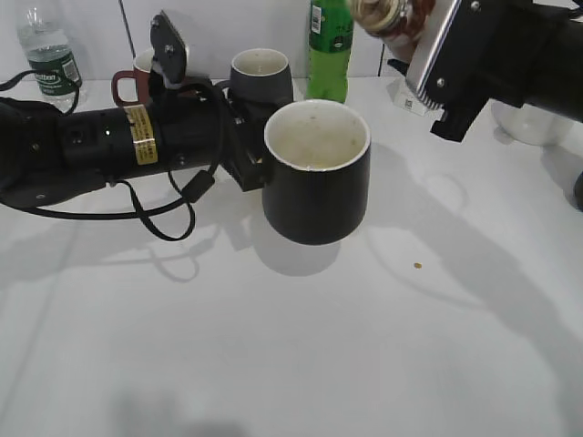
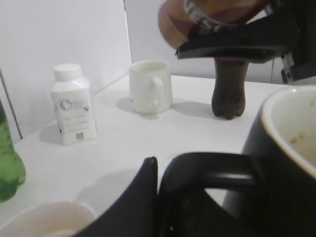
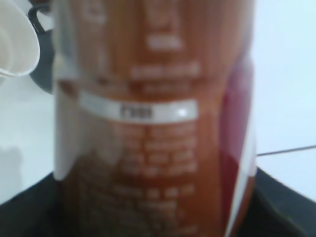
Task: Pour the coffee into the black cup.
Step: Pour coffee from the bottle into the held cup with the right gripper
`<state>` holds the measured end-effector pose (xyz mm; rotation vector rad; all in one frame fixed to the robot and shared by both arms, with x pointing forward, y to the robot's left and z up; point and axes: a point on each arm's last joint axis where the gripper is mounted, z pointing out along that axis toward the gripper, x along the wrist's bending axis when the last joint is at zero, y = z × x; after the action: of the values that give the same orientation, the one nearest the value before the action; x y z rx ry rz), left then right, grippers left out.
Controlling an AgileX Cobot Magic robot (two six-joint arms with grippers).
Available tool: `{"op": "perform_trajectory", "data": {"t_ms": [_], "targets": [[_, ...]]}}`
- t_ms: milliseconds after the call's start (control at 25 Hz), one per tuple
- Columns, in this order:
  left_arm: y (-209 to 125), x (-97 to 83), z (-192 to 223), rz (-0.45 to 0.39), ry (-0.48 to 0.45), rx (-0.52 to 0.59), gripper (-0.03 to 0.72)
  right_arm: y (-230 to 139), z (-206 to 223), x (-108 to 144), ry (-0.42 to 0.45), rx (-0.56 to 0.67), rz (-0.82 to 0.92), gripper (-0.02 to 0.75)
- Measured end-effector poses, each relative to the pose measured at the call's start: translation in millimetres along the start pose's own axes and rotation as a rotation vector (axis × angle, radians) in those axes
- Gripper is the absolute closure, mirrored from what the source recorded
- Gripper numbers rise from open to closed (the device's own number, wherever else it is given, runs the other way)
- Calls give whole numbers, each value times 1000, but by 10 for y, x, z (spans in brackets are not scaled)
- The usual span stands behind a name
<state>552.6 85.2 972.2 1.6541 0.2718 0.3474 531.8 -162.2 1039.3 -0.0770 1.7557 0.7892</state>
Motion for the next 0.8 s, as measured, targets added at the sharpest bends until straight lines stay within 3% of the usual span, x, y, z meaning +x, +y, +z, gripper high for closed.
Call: {"op": "perform_trajectory", "data": {"t_ms": [440,800], "targets": [[-13,2,0,-21,2,15,647,12,0,-12,-15,-12,-188,208],[-3,-69,47,-22,-18,13,647,68,-5,-63,-79,-65,-254,209]]}}
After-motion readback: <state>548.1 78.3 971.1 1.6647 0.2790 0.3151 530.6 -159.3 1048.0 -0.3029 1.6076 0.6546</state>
